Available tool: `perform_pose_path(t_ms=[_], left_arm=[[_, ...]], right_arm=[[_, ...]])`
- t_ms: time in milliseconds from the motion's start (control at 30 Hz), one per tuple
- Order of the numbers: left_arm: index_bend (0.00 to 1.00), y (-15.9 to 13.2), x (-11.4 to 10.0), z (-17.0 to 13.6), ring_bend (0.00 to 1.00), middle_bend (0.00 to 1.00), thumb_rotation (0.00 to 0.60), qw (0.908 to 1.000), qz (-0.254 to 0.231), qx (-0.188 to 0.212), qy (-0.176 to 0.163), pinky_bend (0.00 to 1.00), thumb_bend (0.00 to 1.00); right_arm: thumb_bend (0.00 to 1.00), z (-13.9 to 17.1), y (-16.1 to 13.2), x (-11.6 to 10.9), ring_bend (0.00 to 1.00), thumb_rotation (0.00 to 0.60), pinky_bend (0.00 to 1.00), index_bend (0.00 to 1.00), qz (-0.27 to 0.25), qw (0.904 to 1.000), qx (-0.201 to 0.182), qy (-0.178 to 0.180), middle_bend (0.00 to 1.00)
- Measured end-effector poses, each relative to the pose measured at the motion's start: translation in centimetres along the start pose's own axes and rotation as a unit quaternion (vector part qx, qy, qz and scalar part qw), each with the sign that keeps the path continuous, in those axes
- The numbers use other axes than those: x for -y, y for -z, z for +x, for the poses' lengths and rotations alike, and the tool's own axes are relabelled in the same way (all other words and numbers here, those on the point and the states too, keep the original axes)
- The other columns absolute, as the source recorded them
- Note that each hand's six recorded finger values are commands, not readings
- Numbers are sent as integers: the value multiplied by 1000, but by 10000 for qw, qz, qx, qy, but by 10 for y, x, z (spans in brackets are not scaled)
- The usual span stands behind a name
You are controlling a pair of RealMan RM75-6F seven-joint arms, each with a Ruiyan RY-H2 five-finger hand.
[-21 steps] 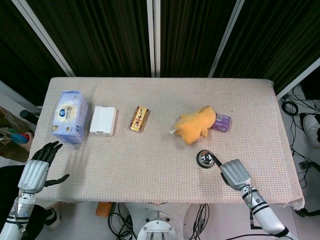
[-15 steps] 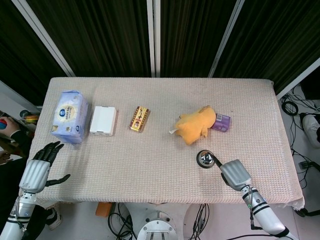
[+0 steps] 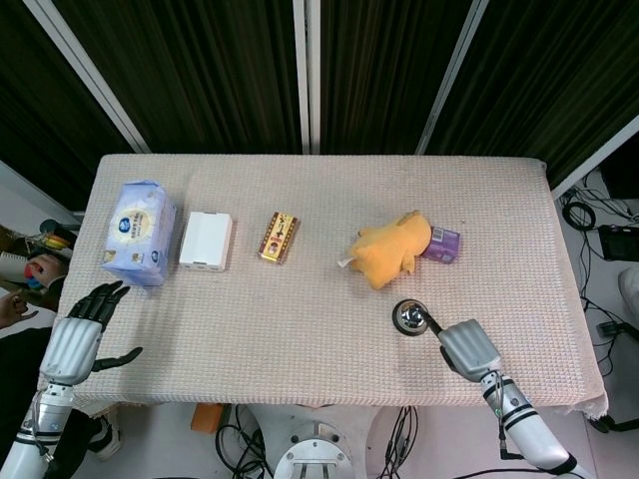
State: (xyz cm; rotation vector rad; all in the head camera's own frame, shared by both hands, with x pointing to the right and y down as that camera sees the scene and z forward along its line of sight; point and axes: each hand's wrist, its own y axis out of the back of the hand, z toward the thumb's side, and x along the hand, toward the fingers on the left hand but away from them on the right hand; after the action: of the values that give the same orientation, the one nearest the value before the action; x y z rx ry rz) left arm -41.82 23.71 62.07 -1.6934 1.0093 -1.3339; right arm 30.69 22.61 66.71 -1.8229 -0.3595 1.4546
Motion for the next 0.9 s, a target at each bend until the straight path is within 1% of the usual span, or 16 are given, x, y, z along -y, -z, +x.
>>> perform_pose_path(t_ms=[300,567,633,733,900], left_arm=[[101,-1,-1,1,83,78,473,10000,27,18,-2,227,129],[101,1,1,-1,83,78,473,10000,11,-17,47,227,129],[101,2,1,-1,83,78,473,10000,5,-24,47,227,129],[101,3,1,-1,83,78,472,10000,5,-25,30,227,129],[101,2,1,-2,83,78,476,10000,-9,-7,29,227,129]], right_arm=[[494,-2,-3,-1,711,600,692,0,5,10000,-57,8,726],[493,-4,-2,12,711,600,692,0,120,9995,1,-294,726],[493,-3,-3,12,711,600,692,0,98,9994,7,-319,726],[494,-3,-4,7,711,600,692,0,49,9998,-11,-212,726],[494,-1,-7,-5,712,600,691,0,-32,9999,-88,100,726]])
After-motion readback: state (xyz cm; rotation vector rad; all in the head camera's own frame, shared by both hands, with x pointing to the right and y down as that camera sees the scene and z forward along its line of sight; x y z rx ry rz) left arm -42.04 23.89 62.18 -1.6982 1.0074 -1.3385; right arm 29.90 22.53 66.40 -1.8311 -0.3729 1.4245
